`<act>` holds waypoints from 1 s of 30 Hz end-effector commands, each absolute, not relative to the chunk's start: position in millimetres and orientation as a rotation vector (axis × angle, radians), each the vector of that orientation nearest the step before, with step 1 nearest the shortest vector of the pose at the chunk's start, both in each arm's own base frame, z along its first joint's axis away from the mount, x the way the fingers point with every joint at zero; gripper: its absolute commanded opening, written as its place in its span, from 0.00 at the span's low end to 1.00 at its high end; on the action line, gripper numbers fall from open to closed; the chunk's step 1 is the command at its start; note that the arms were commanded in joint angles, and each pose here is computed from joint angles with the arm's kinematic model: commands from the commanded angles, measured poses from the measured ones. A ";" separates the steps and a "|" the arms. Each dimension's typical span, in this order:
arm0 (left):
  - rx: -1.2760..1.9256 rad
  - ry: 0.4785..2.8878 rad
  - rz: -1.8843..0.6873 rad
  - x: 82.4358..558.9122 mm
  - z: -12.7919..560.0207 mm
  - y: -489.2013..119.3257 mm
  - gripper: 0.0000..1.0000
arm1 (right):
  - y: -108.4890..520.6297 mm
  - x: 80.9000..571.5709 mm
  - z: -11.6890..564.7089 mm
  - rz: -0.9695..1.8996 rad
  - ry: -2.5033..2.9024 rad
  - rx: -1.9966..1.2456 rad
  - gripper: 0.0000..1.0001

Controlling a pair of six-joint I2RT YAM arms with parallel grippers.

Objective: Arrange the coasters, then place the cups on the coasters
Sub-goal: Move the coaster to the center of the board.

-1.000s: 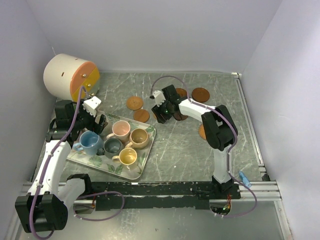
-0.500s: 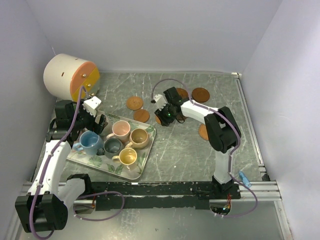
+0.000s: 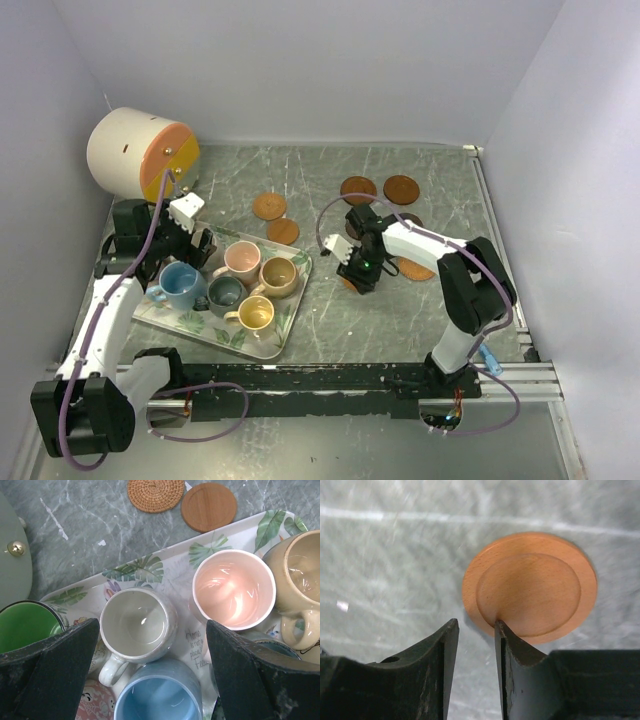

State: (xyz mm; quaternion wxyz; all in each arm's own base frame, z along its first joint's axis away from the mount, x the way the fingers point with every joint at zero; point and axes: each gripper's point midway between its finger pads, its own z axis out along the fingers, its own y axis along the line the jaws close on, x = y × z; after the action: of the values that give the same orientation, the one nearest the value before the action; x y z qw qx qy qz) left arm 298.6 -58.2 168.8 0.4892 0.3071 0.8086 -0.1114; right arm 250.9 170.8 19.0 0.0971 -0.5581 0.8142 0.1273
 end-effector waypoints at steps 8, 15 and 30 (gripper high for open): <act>0.768 1.936 -0.208 315.2 181.6 -53.8 1.00 | 126.2 177.2 19.5 0.538 2.450 -2.072 0.38; 0.771 1.953 -0.197 318.6 175.6 -52.0 1.00 | 126.4 153.5 21.5 0.688 2.445 -2.143 0.41; 0.779 1.960 -0.193 318.7 167.6 -52.3 1.00 | 117.4 238.6 56.6 0.571 2.356 -1.725 0.45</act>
State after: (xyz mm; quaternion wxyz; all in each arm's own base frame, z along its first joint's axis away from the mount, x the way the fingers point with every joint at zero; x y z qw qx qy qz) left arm 311.0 -51.6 155.2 0.4674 0.3075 0.8235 -0.0939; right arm 211.6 127.8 53.7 0.0448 -0.5931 0.7762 0.2094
